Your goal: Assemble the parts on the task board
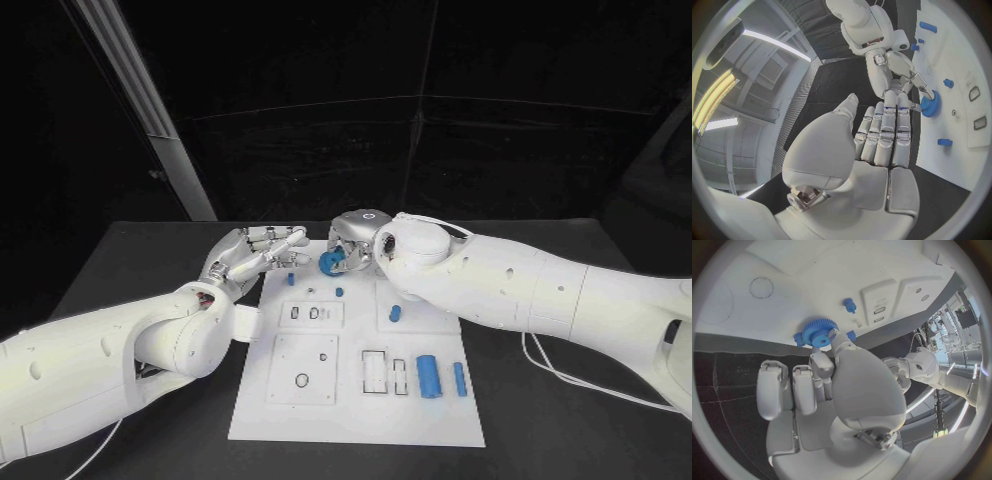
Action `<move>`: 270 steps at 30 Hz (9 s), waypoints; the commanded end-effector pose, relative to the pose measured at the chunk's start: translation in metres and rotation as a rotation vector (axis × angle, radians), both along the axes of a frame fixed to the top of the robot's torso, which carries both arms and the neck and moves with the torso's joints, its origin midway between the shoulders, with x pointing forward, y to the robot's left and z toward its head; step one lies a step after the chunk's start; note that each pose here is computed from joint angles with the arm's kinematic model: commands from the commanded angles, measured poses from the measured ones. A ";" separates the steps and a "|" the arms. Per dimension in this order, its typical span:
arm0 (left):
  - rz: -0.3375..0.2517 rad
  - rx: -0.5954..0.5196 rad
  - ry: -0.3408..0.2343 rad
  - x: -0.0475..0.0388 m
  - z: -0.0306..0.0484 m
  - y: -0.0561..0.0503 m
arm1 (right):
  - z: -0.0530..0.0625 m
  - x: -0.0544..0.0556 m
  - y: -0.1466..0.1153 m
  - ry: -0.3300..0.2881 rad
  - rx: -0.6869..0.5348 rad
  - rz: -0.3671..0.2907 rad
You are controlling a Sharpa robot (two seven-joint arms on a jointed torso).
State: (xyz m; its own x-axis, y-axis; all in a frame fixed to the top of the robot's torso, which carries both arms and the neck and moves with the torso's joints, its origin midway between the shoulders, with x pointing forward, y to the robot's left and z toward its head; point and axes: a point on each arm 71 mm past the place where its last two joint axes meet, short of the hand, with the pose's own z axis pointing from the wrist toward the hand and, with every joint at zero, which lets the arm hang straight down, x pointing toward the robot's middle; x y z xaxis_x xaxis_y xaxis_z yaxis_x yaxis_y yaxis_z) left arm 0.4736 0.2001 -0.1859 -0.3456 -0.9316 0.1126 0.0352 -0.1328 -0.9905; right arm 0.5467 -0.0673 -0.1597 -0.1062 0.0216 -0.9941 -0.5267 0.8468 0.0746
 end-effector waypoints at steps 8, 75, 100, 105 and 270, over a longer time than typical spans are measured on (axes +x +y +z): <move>-0.014 -0.005 -0.008 0.0000 0.0016 -0.002 | -0.001 0.001 0.000 0.015 -0.038 -0.005; 0.007 0.007 -0.006 0.0063 -0.0014 0.005 | -0.032 -0.021 -0.214 0.151 0.339 -0.177; 0.009 0.008 -0.006 0.0065 -0.0015 0.006 | -0.039 -0.018 -0.210 0.177 0.310 -0.181; 0.010 0.008 -0.006 0.0065 -0.0016 0.006 | -0.040 -0.018 -0.210 0.178 0.308 -0.179; 0.033 -0.004 0.019 0.0157 -0.0036 0.011 | -0.043 -0.072 0.006 0.010 0.222 0.123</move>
State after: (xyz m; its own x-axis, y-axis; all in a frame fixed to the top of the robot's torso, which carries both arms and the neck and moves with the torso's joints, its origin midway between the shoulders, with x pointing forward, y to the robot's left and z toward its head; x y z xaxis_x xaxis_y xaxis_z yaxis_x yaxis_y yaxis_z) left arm 0.4891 0.2122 -0.1912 -0.2921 -0.9473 0.1319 0.0128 -0.1417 -0.9898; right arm 0.4759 -0.0616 -0.2147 -0.2207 0.1151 -0.9685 -0.6005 0.7665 0.2279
